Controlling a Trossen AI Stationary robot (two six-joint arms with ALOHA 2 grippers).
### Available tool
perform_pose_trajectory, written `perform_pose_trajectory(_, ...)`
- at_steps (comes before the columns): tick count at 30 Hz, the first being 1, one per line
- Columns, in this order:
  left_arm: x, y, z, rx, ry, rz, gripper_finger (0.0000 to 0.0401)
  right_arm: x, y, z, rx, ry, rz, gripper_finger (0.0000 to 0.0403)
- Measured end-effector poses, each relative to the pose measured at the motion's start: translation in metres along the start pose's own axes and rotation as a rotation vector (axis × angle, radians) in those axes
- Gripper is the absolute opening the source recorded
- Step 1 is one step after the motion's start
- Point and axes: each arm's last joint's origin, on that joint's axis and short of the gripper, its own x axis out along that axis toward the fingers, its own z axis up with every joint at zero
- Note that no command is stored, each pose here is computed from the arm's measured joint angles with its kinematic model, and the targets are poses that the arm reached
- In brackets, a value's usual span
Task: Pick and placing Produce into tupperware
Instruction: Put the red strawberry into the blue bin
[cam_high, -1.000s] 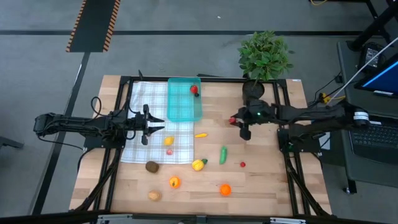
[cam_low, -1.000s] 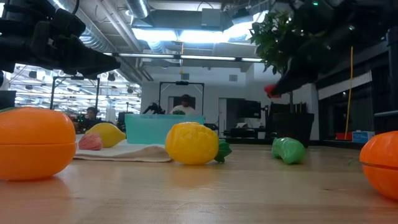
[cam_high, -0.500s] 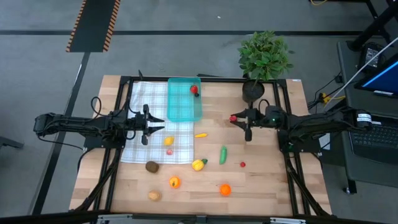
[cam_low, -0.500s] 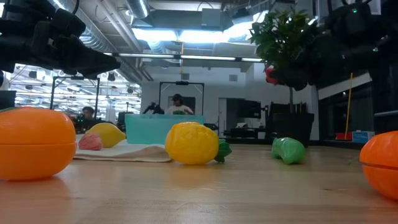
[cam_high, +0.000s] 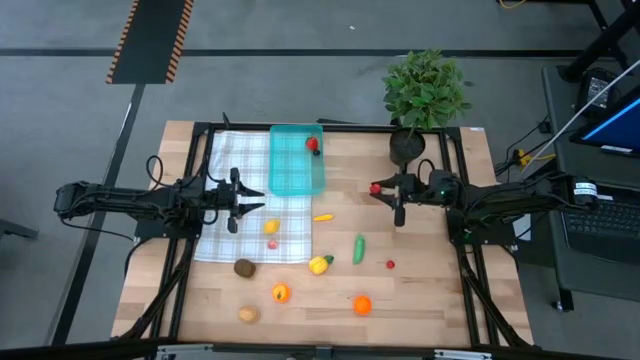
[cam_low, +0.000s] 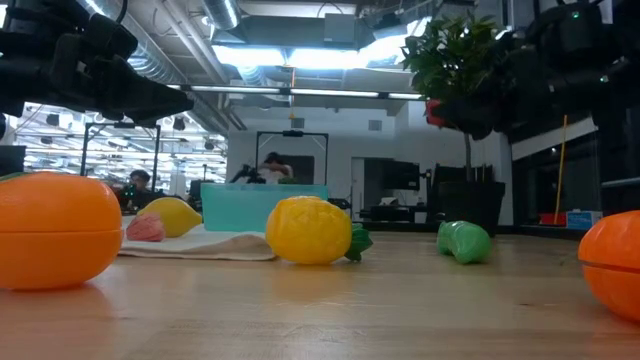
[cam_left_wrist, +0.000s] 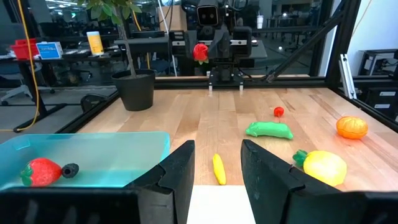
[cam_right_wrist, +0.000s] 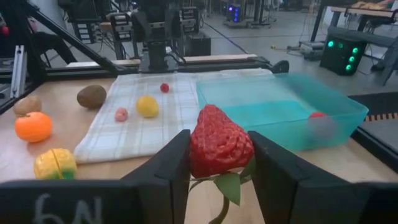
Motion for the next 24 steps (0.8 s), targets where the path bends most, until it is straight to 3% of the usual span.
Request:
perform_pose_trajectory(9, 0.0000, 0.0000, 0.0000, 0.000, 0.000, 0.000, 0.0124, 0.0006, -0.0002, 0.0012, 0.002, -0.016, -0.005, 0.0139)
perform_pose_trajectory(15, -0.0001, 0.0023, -0.0001, 0.001, 0.003, 0.079, 0.0124, 0.0007, -0.0045, 0.0012, 0.035, -0.021, -0.152, 0.0139)
perform_pose_trajectory(24, -0.0001, 0.0028, -0.0001, 0.001, 0.004, 0.096, 0.0124, 0.0007, -0.0046, 0.0013, 0.028, -0.021, -0.158, 0.0139)
